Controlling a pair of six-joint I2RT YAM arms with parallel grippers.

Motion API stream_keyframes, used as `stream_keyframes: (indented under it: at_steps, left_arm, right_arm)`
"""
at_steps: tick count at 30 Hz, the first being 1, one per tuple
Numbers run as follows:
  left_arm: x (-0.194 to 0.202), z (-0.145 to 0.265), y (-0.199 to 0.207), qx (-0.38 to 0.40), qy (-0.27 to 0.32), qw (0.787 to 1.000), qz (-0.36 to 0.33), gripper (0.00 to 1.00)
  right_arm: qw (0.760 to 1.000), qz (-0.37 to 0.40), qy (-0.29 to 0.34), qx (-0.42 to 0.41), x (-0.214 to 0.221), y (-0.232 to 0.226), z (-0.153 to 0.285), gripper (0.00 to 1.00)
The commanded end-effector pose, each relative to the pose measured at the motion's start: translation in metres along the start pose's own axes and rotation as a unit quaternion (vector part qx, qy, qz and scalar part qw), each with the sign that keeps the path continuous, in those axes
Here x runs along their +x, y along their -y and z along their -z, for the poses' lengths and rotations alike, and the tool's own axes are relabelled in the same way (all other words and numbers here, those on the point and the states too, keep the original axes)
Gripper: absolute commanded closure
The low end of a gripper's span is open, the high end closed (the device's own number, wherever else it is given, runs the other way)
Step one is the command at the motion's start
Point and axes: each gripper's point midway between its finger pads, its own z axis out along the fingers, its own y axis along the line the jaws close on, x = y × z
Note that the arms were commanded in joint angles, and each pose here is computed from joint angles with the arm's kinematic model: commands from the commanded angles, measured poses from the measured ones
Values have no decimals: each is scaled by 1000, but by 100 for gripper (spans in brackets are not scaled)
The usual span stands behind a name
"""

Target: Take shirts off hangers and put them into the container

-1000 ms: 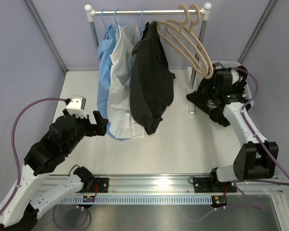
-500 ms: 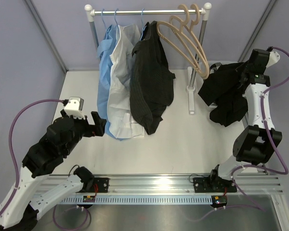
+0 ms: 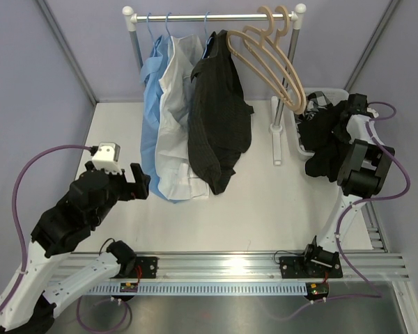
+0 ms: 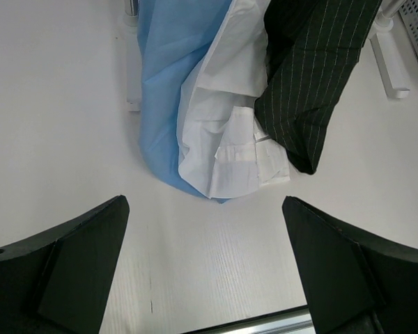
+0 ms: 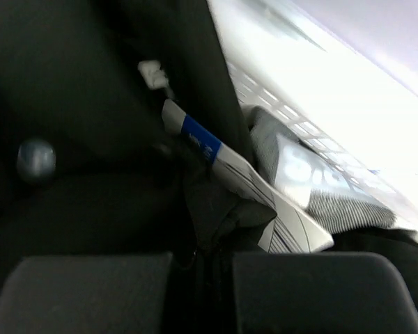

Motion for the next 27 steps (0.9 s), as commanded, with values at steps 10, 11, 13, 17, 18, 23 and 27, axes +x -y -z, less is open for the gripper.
stream_keyframes:
  at_steps: [10, 11, 13, 17, 18, 23, 27]
  left_arm:
    - [-20, 6, 3, -1, 19, 1000, 21, 1]
    - [-21, 5, 4, 0, 18, 1000, 21, 1]
    - [-21, 5, 4, 0, 16, 1000, 20, 1]
    - [-17, 2, 6, 3, 10, 1000, 22, 1]
    - [-15, 2, 7, 4, 8, 1000, 22, 1]
    - [-18, 4, 7, 7, 16, 999, 32, 1]
    - [-31, 9, 6, 7, 33, 999, 25, 1]
  right_arm:
    - [996, 78, 45, -14, -47, -5, 47, 72]
    - [995, 80, 59, -23, -57, -8, 60, 66]
    - [990, 85, 102, -45, -87, -13, 105, 55]
    - [981, 84, 151, -83, -108, -12, 171, 32]
    - [980, 77, 157, -89, -106, -7, 190, 24]
    - [982, 56, 131, -124, -62, 13, 221, 14]
    - [988, 54, 55, -130, 17, 42, 205, 14]
